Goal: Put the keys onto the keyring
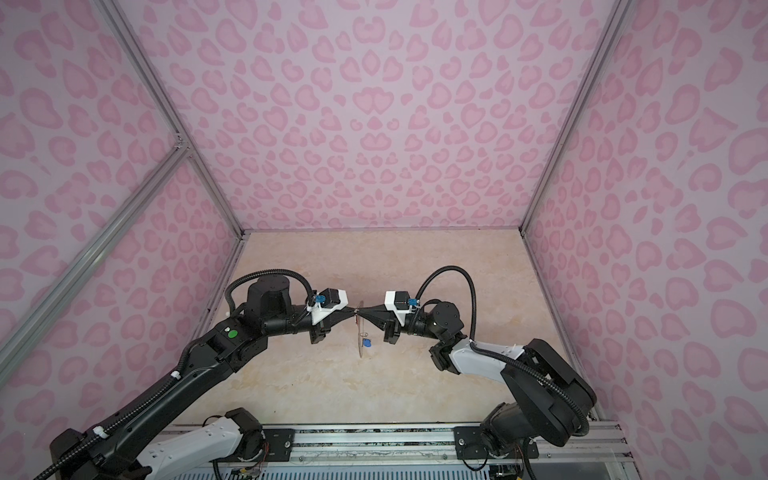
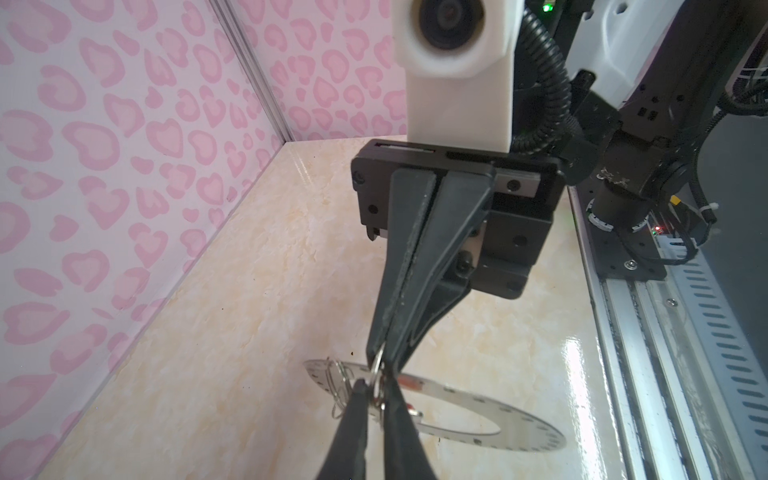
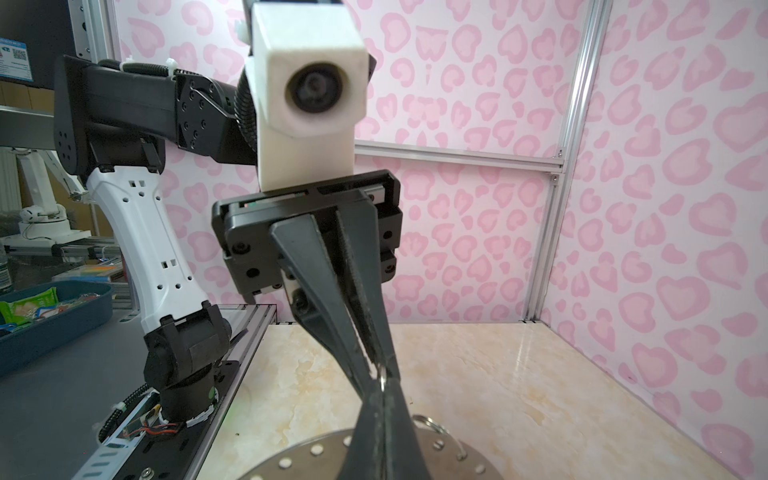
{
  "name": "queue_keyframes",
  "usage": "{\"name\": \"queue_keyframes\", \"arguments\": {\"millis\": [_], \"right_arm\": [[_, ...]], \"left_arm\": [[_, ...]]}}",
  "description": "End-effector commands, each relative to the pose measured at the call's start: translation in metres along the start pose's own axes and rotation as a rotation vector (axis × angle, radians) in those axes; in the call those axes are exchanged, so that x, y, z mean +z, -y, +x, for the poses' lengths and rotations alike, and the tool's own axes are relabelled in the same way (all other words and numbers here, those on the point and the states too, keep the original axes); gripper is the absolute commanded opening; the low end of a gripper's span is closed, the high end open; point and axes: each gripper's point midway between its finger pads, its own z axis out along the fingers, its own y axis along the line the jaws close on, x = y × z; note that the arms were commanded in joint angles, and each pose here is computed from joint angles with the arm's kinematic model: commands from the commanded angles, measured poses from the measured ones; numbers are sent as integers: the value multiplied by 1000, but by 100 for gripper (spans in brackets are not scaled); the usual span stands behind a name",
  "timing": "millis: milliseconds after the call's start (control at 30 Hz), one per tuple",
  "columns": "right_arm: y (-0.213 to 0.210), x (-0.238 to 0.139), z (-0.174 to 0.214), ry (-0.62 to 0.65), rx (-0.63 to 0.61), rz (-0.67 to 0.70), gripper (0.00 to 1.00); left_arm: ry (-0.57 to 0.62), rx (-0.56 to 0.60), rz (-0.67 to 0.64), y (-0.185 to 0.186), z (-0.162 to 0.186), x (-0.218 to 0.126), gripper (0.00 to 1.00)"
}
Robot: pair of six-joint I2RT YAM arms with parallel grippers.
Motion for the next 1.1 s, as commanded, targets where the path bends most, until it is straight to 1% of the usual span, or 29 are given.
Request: {"name": "queue_keyframes", "arguments": {"millis": [0, 133, 200, 300, 333, 400, 500, 600, 667, 800, 967, 1067], "right_arm": [[-3, 2, -8, 28, -28, -15, 0], [-2, 2, -9, 26, -27, -11, 0], [0, 2, -7, 23, -22, 3, 0], [7, -2, -5, 6, -23, 49, 18], [11, -4, -2, -10, -25, 76, 23], [19, -8, 3, -54, -42, 138, 28], [28, -13, 13, -178, -100, 215, 29], [31, -16, 20, -323, -183, 246, 29], [33, -19, 19, -368, -220, 270, 29], [28, -18, 11, -353, -251, 277, 29], [13, -8, 19, -370, -310, 242, 28], [10, -3, 17, -351, -327, 238, 27]], "left_arm": [[21, 25, 17, 2, -7, 0, 8], [17, 30, 24, 3, -5, 0, 3], [19, 37, 21, 3, -6, -1, 3], [-14, 51, 4, 0, -3, -3, 3], [-40, 59, -15, -3, -1, -5, 3], [-98, 75, -54, -9, 4, -8, 3], [-188, 100, -94, -15, 11, -12, 3], [-254, 102, -113, -20, 14, -14, 3], [-278, 100, -117, -21, 14, -13, 3], [-303, 92, -113, -21, 10, -9, 3], [-305, 71, -86, -18, 1, -7, 3], [-310, 69, -72, -15, 0, -6, 3]]}}
